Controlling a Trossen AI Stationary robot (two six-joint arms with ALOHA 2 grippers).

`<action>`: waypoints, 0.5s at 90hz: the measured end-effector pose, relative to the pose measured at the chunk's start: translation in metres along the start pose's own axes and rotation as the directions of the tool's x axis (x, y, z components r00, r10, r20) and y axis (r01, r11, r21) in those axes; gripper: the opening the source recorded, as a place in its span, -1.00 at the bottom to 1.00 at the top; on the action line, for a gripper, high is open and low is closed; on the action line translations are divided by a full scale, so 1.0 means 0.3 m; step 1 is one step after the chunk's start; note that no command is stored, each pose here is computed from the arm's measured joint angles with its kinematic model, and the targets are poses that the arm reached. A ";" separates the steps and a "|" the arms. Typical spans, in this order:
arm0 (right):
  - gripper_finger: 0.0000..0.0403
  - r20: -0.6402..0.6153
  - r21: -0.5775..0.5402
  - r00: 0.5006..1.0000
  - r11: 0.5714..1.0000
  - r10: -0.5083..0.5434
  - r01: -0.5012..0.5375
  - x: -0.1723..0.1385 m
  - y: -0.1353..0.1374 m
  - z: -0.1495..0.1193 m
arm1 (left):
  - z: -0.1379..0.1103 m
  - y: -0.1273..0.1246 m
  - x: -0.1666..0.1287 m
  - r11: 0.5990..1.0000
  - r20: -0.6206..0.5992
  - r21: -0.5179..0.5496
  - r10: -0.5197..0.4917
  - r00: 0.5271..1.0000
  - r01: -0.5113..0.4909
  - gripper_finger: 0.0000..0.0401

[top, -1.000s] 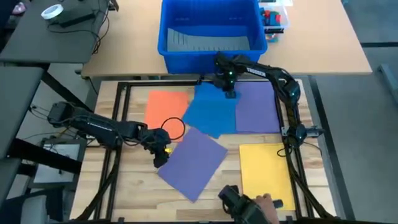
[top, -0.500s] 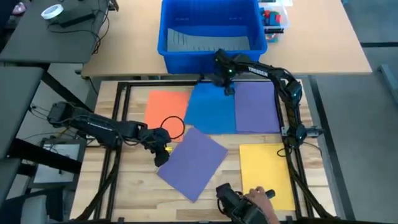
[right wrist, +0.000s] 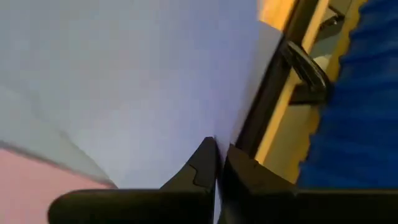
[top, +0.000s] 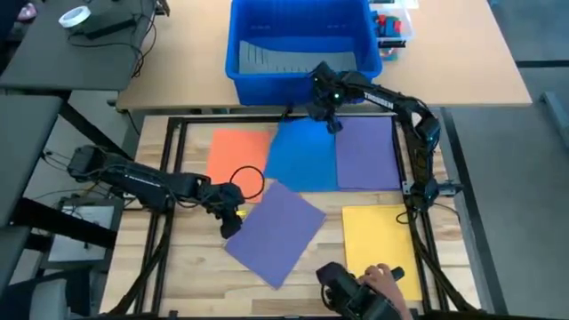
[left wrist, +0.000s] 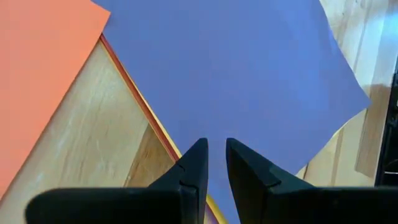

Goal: Organize paper
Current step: Stack the blue paper on top of the other blue papers

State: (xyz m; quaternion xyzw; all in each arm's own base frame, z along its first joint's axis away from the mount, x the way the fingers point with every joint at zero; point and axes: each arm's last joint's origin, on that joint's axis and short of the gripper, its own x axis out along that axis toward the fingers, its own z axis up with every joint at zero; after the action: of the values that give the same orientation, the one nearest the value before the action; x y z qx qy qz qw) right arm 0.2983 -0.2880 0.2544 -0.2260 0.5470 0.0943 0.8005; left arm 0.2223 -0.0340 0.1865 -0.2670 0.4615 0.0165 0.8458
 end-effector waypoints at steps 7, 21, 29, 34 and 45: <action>-1.00 -0.011 0.009 1.000 1.000 0.003 -0.003 -0.004 -0.001 -0.013 | 0.000 0.000 0.000 1.000 0.000 0.009 0.000 1.000 0.000 -0.79; -1.00 -0.027 0.068 0.998 0.996 0.060 -0.058 -0.052 0.017 -0.004 | 0.000 0.000 0.000 1.000 0.000 -0.015 -0.001 1.000 0.001 -0.79; -1.00 0.012 0.065 0.997 0.994 0.082 -0.083 -0.070 0.030 0.010 | 0.000 -0.001 0.000 1.000 -0.001 -0.025 -0.002 1.000 0.002 -0.79; -1.00 0.031 0.046 0.997 0.997 0.066 -0.067 -0.069 0.027 0.022 | 0.000 0.000 0.000 1.000 -0.002 -0.023 -0.002 1.000 0.002 -0.79; -1.00 0.020 -0.032 0.998 0.997 0.064 -0.063 -0.059 0.032 0.040 | 0.000 0.000 0.000 1.000 -0.001 0.002 -0.002 1.000 0.002 -0.79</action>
State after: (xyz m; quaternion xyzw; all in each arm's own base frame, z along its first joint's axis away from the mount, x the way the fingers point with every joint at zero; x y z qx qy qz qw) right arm 0.2976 -0.2723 0.2716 -0.2201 0.5440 0.1306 0.7991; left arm 0.2223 -0.0341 0.1865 -0.2665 0.4616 0.0150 0.8460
